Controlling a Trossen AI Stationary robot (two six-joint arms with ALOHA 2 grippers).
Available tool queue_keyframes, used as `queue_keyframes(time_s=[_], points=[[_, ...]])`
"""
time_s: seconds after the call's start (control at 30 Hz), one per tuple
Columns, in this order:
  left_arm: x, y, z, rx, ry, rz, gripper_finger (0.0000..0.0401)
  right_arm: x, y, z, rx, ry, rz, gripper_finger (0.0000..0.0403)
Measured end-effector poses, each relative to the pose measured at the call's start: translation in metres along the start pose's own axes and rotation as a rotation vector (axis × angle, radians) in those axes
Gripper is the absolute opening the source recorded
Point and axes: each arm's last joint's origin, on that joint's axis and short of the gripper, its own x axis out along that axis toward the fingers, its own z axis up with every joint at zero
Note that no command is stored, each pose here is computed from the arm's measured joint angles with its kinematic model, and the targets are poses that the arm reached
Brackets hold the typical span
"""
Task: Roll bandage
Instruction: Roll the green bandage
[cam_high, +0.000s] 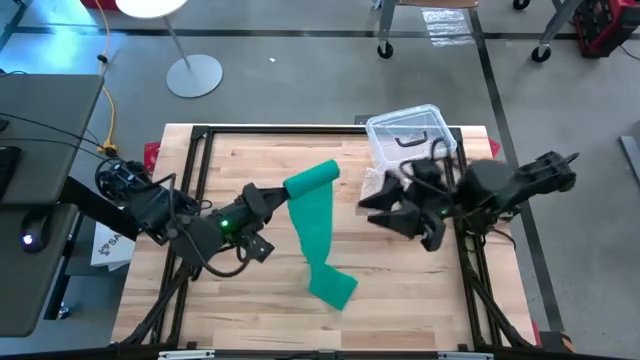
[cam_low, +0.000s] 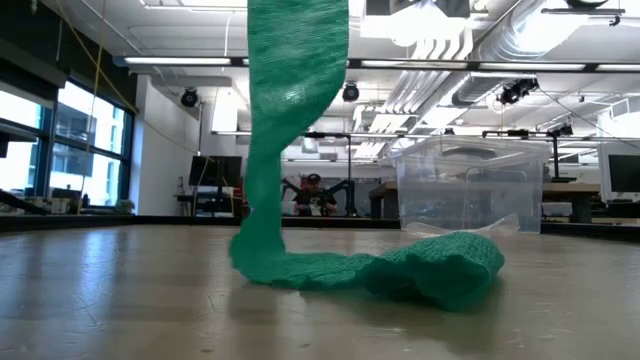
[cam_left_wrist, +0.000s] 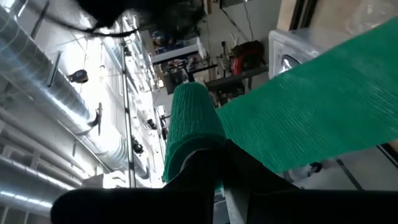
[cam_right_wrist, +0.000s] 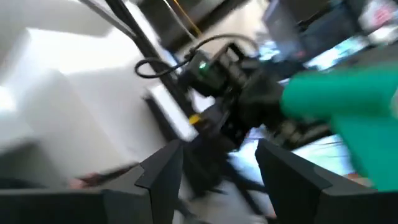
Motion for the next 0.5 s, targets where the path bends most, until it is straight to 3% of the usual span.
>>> queue_keyframes(time_s=[0.23,0.37,0.5], points=[[0.002,-0.003,0.004,-0.031,-0.007,0.001,0.0005,-0.008,0.017,0.048,-0.219,0.166,-0.222,0.0199],[0.002,0.002,0.005,-0.086,-0.047,0.02,0.0005,0.005,0.02,0.056,-0.317,0.256,-0.193,0.02],[0.002,0.004,0.007,-0.105,-0.103,0.025,0.0005,0.023,0.018,0.06,-0.325,0.331,-0.14,0.0209]])
